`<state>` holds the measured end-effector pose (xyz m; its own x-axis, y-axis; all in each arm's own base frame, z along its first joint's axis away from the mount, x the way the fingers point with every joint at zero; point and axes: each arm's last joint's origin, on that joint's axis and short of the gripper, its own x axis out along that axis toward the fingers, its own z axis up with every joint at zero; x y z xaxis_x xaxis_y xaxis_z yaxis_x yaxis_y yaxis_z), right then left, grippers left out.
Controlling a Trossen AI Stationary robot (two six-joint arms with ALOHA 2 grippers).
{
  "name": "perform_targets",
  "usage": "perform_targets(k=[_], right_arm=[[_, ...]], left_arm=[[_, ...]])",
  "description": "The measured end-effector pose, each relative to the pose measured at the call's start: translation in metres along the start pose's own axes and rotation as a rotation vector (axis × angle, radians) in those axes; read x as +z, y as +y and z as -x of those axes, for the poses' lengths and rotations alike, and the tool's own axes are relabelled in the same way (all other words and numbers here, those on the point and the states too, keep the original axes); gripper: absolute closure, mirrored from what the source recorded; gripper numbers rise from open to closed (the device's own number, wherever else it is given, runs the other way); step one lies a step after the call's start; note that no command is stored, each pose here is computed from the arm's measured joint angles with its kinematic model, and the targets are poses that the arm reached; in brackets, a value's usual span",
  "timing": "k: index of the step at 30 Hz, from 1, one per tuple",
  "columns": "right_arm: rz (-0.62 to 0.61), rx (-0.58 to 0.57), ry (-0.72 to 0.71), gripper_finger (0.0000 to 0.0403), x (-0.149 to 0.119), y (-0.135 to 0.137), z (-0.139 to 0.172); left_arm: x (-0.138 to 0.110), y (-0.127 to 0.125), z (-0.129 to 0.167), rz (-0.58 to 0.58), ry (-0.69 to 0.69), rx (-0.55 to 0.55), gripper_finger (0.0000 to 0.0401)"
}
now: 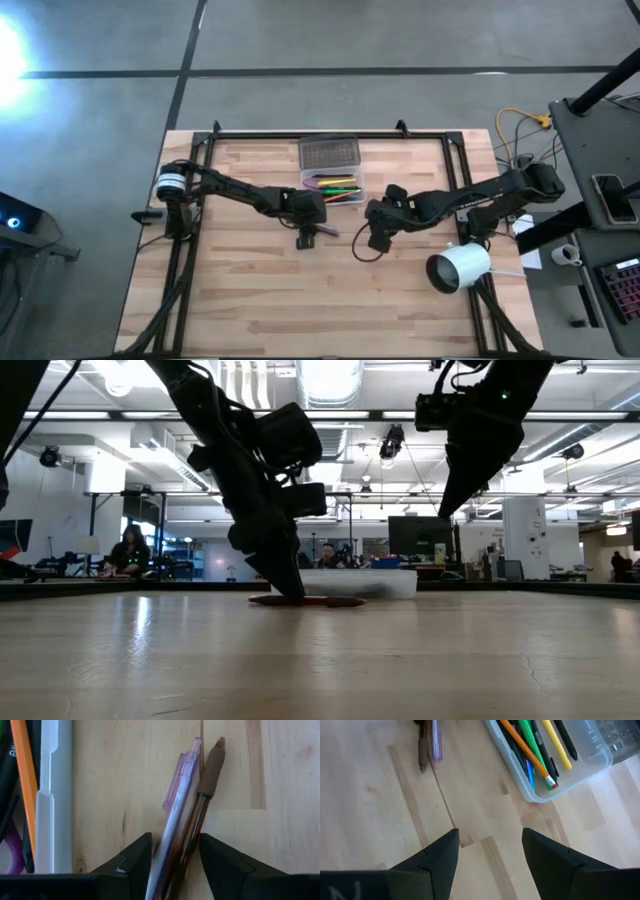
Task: Pick & place school supplies into a supply box
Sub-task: Put the purple pen into the black supply box
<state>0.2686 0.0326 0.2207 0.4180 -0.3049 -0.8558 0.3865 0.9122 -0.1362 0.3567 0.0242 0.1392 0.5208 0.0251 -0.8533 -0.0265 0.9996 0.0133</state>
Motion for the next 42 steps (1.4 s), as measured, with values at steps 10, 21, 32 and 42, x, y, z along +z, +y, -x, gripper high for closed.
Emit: perform_targets(k=[10,21,32,42], right_arm=[[-0.015,-0.019,-0.007,0.0193,0.000,-0.001,0.000],[-0.020,-0.018,-0.008,0.0193,0.000,-0.001,0.000],[-0.022,-0.016,-0.013,0.0193,0.001,0.000,0.000],[-0.022,-0.015,-0.013,0.0193,0.001,0.000,0.000]], left_arm=[[0.003,-0.002,0.012,-0.003,-0.026,-0.037,0.0315],[0.008,-0.002,0.034,-0.001,-0.063,-0.041,0.0340],[0.001,-0.005,0.013,-0.005,-0.005,-0.047,0.0350],[-0.006,-0.005,-0.005,-0.006,0.041,-0.051,0.0357]])
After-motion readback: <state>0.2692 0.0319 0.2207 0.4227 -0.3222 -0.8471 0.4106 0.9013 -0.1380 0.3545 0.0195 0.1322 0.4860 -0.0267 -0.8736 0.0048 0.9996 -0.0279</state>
